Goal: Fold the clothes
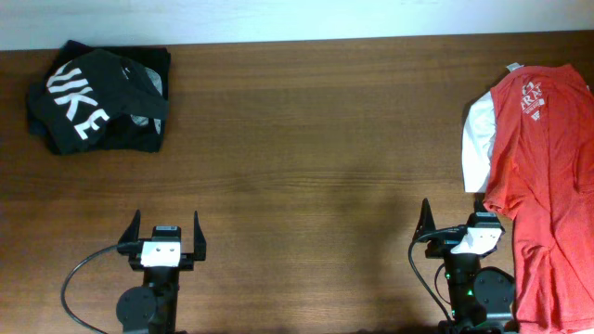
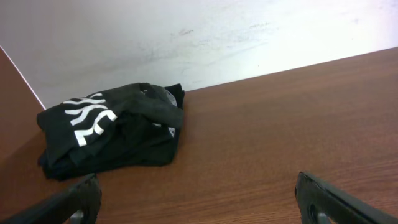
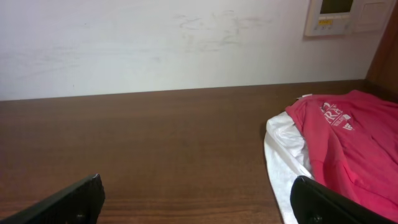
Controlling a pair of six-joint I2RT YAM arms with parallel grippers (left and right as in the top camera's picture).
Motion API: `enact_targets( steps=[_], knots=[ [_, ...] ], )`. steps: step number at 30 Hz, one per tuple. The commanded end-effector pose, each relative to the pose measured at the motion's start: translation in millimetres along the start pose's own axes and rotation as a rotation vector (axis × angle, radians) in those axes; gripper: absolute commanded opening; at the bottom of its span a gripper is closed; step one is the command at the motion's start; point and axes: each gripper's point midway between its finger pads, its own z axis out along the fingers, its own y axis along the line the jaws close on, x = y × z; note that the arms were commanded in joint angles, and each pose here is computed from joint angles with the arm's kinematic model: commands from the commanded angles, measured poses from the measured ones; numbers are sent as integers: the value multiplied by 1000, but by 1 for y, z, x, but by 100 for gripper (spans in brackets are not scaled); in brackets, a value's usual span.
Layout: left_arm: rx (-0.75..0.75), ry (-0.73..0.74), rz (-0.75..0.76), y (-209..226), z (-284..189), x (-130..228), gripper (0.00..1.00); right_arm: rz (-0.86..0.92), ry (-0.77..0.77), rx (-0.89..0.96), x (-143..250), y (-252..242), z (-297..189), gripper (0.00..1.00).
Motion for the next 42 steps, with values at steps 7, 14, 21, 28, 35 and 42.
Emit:
enact_targets(
  steps=[7,14,21,28,35,42],
  knots=[
    [-7,5,-6,1,0,2,99,3,6,-13,3,3,0,99],
    [-7,5,-6,1,0,2,99,3,6,-13,3,3,0,99],
    [-7,5,-6,1,0,2,99,3,6,-13,3,3,0,99],
    [-7,5,-6,1,0,2,99,3,6,-13,3,3,0,99],
    [-7,5,-6,1,0,2,99,394,97,-554,-5,92,-26,99],
    [-7,5,-6,1,0,2,99,320,-243,-508,-108,78,-39,98]
  ],
)
